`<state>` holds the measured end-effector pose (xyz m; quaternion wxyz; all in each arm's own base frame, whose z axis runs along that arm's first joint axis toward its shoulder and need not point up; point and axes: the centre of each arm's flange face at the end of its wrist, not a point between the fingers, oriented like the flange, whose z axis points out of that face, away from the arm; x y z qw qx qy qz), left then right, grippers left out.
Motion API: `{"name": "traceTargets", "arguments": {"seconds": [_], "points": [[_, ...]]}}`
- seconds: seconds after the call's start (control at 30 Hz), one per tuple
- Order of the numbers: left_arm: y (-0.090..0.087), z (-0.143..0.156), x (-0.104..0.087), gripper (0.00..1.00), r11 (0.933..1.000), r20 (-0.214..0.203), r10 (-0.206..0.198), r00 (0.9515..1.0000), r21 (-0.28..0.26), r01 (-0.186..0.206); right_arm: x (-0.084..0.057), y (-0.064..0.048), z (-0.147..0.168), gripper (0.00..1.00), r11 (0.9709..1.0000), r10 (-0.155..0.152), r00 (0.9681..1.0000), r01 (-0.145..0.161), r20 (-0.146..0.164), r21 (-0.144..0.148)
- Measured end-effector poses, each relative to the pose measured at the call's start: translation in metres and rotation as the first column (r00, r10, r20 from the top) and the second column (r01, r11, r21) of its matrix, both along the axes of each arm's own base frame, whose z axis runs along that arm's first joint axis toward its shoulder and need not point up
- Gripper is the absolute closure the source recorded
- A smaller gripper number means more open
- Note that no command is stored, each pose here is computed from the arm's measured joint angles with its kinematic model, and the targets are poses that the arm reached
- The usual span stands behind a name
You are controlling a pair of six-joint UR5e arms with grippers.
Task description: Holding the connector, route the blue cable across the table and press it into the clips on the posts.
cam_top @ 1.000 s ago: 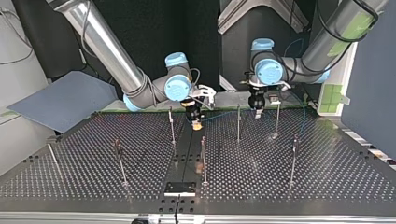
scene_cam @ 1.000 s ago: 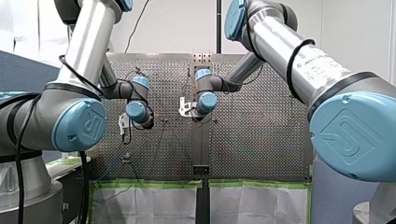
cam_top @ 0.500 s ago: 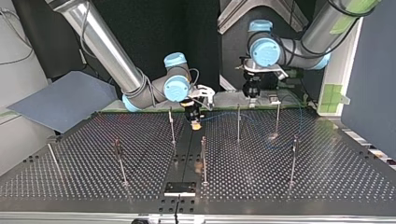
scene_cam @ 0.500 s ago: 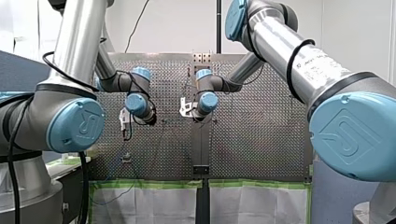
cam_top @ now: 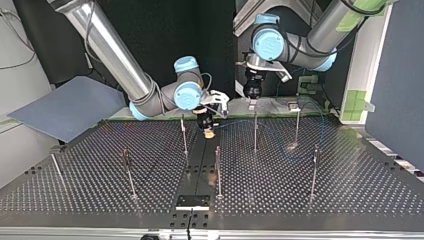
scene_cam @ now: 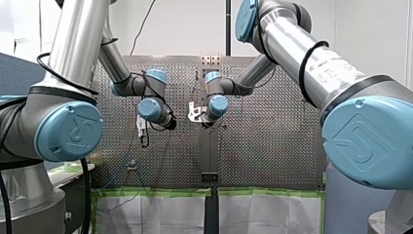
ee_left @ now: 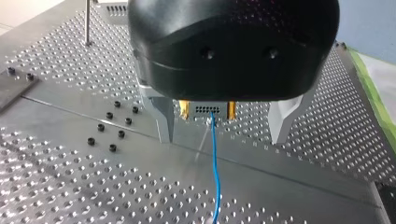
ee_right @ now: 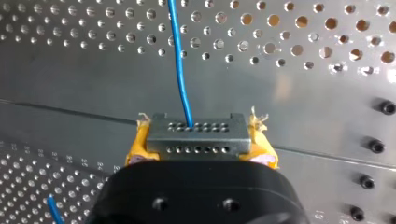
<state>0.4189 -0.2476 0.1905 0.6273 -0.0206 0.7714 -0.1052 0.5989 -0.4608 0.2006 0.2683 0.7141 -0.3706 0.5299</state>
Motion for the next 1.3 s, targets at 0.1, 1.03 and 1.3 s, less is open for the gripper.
{"name": "traceTargets", "arguments": {"seconds": [0.1, 1.03, 1.3], "points": [[-0.015, -0.002, 0.002, 0.0, 0.9998, -0.003, -0.014, 0.9999, -0.015, 0.014, -0.001, 0.001, 0.008, 1.0, 1.0, 0.001, 1.0, -0.001, 0.003, -0.002], [-0.039, -0.017, 0.069, 0.0, 0.9966, 0.038, 0.01, 0.9992, -0.082, -0.007, -0.015, 0.028, 0.027, 1.0, 0.9966, 0.064, 0.9979, -0.065, 0.004, 0.052], [-0.044, -0.009, 0.081, 0.0, 0.9941, 0.065, -0.011, 0.9978, -0.107, 0.018, -0.015, 0.028, 0.027, 1.0, 0.996, 0.072, 0.9974, -0.073, 0.008, 0.053]]}}
